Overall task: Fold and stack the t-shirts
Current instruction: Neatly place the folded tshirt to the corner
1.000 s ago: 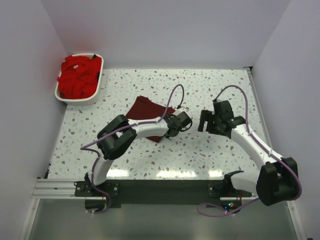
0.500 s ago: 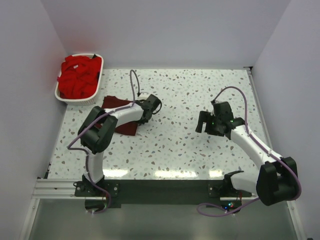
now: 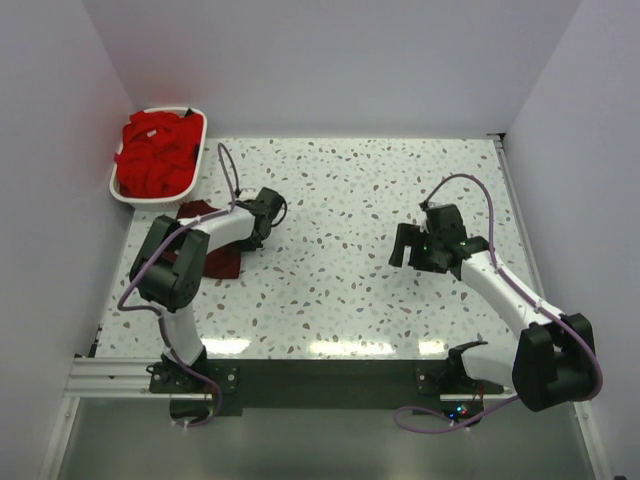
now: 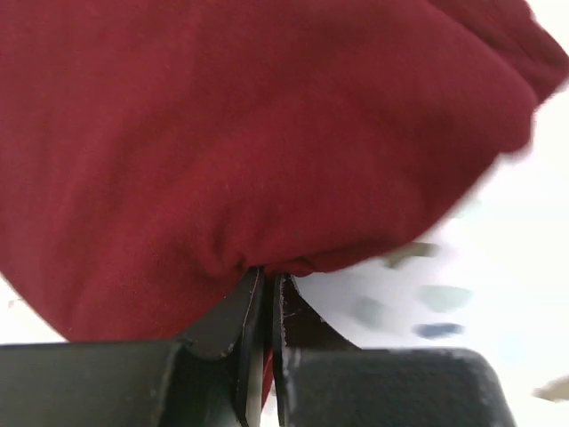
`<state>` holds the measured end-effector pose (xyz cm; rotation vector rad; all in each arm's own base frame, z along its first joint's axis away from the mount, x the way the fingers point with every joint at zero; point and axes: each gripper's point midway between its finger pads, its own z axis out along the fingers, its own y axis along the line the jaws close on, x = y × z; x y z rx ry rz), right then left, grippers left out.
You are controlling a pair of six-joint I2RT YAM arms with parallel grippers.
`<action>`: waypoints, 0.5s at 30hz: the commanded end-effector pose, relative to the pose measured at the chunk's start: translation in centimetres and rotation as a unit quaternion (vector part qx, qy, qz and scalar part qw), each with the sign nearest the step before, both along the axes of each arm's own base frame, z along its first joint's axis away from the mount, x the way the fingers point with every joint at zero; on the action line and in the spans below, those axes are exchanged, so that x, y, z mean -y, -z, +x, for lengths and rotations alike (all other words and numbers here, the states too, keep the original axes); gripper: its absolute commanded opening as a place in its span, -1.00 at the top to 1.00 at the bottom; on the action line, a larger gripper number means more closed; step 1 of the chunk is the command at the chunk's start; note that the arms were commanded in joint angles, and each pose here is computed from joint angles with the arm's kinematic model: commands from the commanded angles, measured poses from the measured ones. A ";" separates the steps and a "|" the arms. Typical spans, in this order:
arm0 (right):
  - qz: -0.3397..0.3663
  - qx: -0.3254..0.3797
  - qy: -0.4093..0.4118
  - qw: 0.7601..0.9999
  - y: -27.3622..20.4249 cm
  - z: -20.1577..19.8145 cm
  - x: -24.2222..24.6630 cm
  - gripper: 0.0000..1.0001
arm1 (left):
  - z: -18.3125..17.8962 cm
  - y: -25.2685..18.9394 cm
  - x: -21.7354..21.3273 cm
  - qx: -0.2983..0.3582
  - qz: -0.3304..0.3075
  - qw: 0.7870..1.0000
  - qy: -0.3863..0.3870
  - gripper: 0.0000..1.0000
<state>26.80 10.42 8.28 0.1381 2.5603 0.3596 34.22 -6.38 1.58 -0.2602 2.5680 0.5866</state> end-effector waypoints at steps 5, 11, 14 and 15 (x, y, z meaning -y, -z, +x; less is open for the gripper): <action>0.029 0.022 -0.019 0.999 -0.9 0.6 -1.1 -0.75 | -3.2 0.4 -6.0 -0.070 0.087 0.994 -0.014 1.00; 0.030 0.026 -0.023 0.999 -1.1 0.4 -1.1 -0.75 | -6.1 2.5 -5.0 -0.103 0.000 0.992 -0.066 1.00; 0.032 0.024 -0.023 0.999 -1.0 0.4 -1.1 -0.75 | -7.8 3.5 -3.1 -0.110 -0.038 0.991 -0.071 1.00; 0.033 0.024 -0.025 0.999 -1.0 0.3 -1.2 -0.75 | -8.2 3.6 -2.6 -0.109 -0.046 0.991 -0.069 1.00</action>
